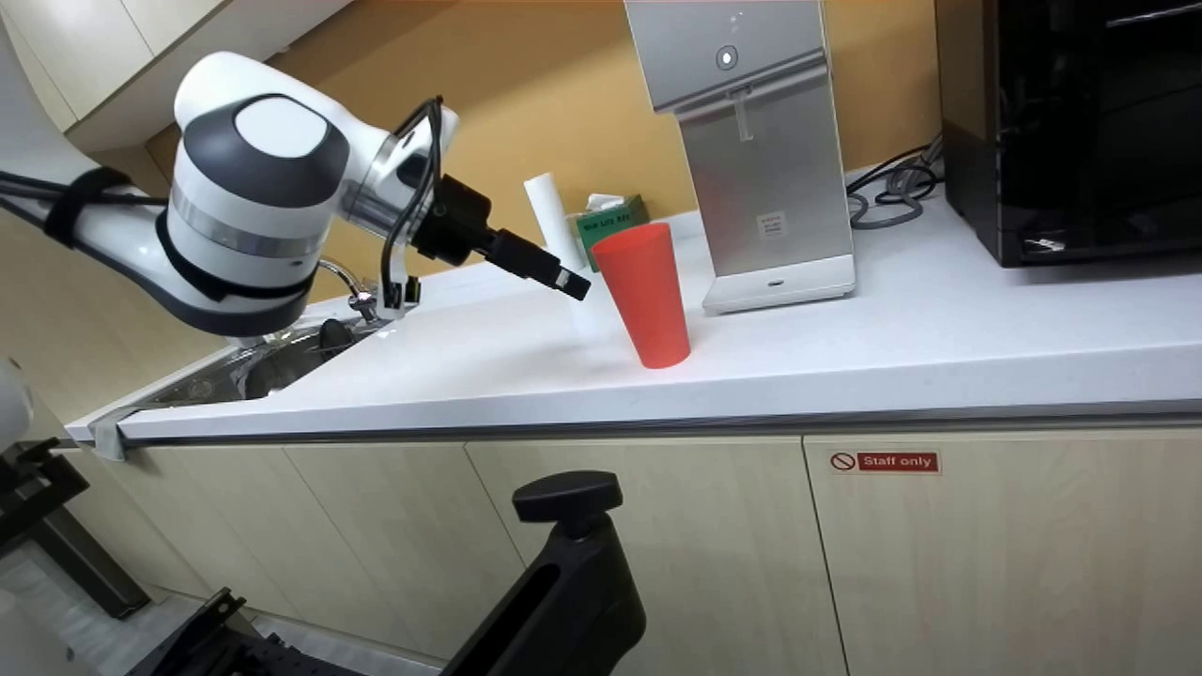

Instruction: Put the orange cup under the dispenser

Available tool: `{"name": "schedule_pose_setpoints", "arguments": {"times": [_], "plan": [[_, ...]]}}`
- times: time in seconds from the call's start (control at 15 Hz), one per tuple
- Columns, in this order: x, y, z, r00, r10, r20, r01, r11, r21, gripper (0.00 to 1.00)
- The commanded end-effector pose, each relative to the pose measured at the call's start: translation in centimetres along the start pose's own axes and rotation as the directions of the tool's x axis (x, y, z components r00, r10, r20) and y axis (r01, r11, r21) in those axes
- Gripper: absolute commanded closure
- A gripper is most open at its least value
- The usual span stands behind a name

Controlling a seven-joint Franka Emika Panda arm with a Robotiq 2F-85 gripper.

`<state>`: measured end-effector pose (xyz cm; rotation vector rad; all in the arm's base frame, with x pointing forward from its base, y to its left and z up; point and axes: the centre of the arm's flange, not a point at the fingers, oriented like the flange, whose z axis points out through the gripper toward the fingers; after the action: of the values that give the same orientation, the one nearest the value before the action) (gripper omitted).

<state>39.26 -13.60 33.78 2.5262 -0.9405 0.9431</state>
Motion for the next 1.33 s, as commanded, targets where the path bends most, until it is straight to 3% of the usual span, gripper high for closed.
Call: {"name": "schedule_pose_setpoints", "arguments": {"times": [0.0, 0.53, 1.2, 1.27], "plan": [[-1.2, -0.8, 1.3, 0.998, 0.027, -0.064, -0.029, 0.999, -0.02, 0.0], [-2.1, -0.9, 3.4, 0.99, 0.047, -0.135, -0.059, 0.995, -0.084, 0.0], [-2.4, -2.7, 5.3, 0.962, 0.133, -0.238, -0.159, 0.983, -0.094, 0.0], [-2.5, -2.9, 5.5, 0.961, 0.136, -0.241, -0.163, 0.982, -0.097, 0.25]]}}
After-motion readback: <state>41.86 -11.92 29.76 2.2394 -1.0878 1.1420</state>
